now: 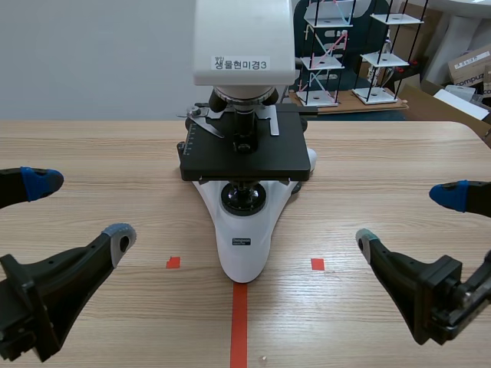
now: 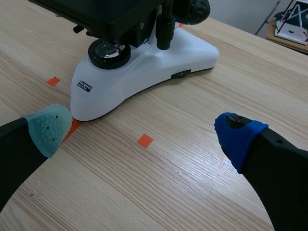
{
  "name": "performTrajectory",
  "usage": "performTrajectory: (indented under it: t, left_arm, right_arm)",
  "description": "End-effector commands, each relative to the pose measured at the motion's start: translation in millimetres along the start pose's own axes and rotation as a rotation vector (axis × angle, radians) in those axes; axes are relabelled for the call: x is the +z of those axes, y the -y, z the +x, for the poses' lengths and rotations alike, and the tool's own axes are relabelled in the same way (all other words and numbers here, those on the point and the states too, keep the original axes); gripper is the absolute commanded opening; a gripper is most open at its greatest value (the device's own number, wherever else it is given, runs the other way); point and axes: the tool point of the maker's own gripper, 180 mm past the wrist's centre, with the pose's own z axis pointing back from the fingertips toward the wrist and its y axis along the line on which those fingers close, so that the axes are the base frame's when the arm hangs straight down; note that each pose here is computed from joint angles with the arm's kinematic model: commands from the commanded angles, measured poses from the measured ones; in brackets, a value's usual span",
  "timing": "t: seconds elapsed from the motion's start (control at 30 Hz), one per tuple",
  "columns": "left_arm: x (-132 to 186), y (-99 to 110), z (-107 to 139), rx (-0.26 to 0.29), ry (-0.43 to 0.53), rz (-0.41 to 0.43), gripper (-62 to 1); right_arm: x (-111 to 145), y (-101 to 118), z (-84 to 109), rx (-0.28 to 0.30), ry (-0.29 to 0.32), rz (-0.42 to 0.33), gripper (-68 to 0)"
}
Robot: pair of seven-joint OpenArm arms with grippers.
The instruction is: Point at the diaphragm
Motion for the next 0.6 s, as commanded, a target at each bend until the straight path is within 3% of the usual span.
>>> performTrajectory:
  t: [0.0, 0.2, 0.37, 0.57]
  left_arm:
    - [-1, 2, 9, 0.001, 0.035, -0.002, 1.4]
    - [-2, 7, 10, 0.020, 0.052, -0.012, 1.4]
    - [-3, 15, 6, 0.053, 0.064, -0.031, -11.8]
    - [-3, 11, -6, 0.076, 0.101, -0.017, -20.8]
  right_arm:
    - [0, 0, 6.5, -0.002, 0.026, -0.004, 0.4]
    - [0, 0, 6.5, -0.002, 0.026, -0.004, 0.4]
    - [0, 0, 6.5, -0.002, 0.026, -0.004, 0.4]
    - [0, 0, 6.8, -0.002, 0.027, -0.004, 0.4]
